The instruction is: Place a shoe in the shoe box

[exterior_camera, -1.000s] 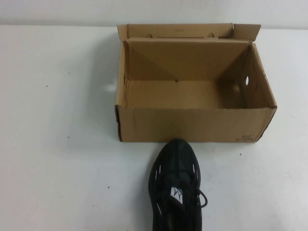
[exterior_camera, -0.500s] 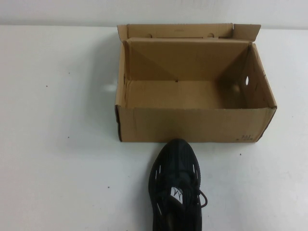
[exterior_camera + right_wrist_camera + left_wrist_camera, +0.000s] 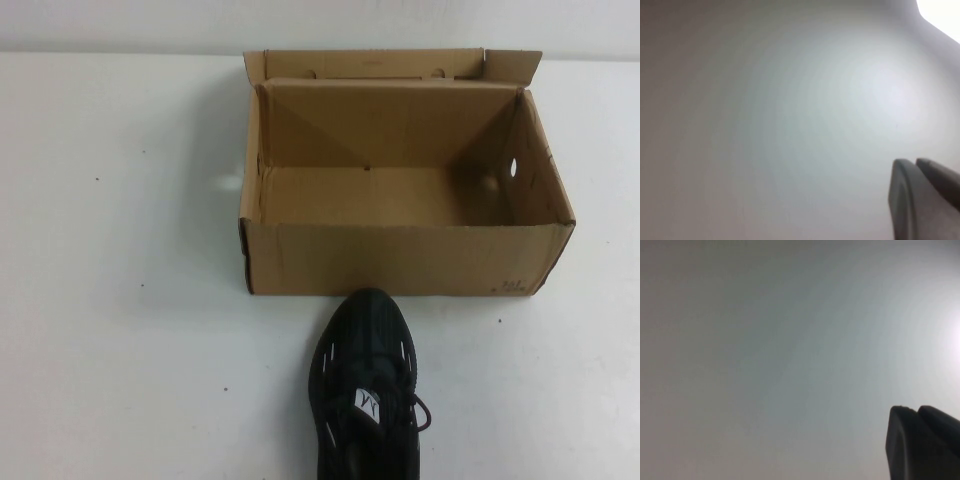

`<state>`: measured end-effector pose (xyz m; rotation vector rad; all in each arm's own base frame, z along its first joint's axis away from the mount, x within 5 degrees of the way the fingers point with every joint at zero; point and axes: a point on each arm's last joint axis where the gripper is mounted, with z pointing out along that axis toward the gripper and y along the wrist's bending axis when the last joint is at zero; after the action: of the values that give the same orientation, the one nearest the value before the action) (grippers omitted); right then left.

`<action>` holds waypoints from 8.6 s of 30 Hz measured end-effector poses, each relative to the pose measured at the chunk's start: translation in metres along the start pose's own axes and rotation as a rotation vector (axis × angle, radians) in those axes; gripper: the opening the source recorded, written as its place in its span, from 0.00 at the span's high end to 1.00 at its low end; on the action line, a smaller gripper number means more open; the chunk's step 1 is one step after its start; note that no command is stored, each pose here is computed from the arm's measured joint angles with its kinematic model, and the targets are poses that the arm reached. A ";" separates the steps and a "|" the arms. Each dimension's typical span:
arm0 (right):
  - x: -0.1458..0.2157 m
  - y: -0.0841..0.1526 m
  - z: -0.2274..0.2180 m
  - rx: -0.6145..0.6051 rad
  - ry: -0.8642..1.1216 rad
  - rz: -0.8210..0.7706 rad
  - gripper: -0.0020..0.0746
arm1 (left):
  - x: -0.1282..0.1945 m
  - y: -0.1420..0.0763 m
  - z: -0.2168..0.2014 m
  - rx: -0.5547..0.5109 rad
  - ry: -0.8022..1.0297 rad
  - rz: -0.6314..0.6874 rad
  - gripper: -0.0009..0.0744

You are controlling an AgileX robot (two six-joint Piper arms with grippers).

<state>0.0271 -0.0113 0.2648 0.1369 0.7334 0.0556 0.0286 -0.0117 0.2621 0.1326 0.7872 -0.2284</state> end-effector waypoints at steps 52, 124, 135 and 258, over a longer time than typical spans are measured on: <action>0.064 0.097 0.127 -0.689 1.570 0.398 0.94 | -0.035 0.014 0.068 -0.213 1.183 -0.155 0.99; 0.194 0.268 0.067 -1.315 1.717 -0.615 0.94 | -0.032 0.010 0.058 -0.179 1.308 -0.160 0.99; 0.163 0.295 0.097 -1.238 1.880 -0.352 0.95 | -0.033 -0.007 0.057 0.288 1.293 0.127 0.99; 0.025 0.230 0.246 -1.614 1.175 -0.184 0.33 | 0.021 -0.032 0.165 1.029 1.007 -0.050 0.92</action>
<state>0.2103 0.1931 0.4617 -1.6327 1.6393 0.5604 0.1477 -0.0792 0.3612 1.2743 1.6076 -0.6221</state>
